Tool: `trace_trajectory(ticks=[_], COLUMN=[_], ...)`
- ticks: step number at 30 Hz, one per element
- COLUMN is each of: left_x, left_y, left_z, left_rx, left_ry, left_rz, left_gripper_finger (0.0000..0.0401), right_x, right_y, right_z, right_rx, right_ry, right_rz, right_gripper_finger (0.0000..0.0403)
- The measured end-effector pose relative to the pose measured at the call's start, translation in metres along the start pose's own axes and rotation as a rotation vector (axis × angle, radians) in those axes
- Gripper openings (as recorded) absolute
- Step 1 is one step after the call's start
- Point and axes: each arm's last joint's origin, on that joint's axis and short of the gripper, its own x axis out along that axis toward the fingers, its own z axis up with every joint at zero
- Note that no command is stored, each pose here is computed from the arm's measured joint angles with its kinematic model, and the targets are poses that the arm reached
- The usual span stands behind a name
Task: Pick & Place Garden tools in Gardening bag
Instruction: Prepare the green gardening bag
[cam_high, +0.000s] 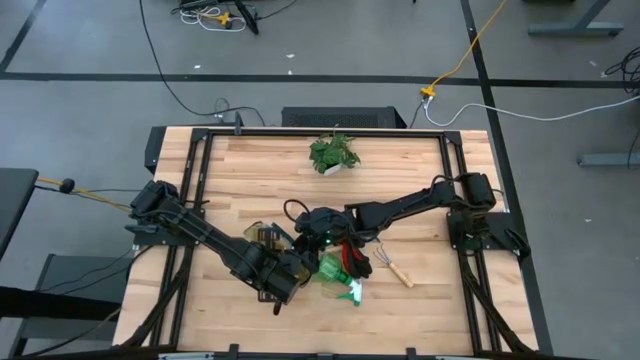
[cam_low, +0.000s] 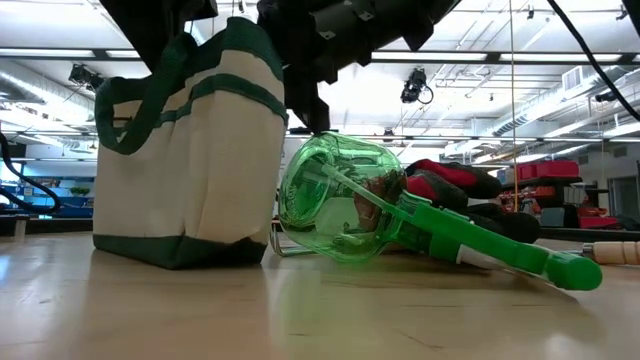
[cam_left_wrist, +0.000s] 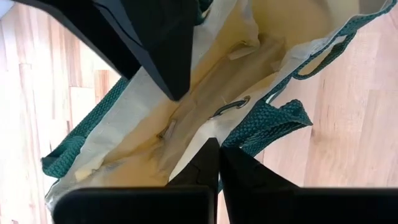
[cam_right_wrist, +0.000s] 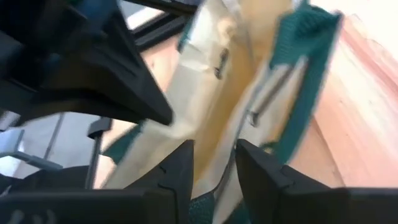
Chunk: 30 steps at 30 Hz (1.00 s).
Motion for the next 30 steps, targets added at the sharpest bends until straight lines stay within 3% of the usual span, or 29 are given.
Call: trace_trajectory(ticks=[10,21,30], left_x=[0.0,0.0,-0.004], left_y=[-0.001,-0.003,-0.014], left_z=[0.0,-0.002,-0.008], left_rx=[0.003,0.018,0.05], left_ry=[0.009,0.055,0.069], left_rz=[-0.019,-0.103,-0.143], left_gripper_finger=[0.0007,0.0005,0.0004], right_x=[0.0,-0.012,-0.016], right_y=[0.0,0.012,0.002], right_z=[0.0,0.024,0.024], right_rx=[-0.021,-0.095,-0.083], right_ry=[0.007,0.074,0.121], right_rz=[-0.007,-0.116,-0.21], right_gripper_finger=[0.001,0.0002,0.0001])
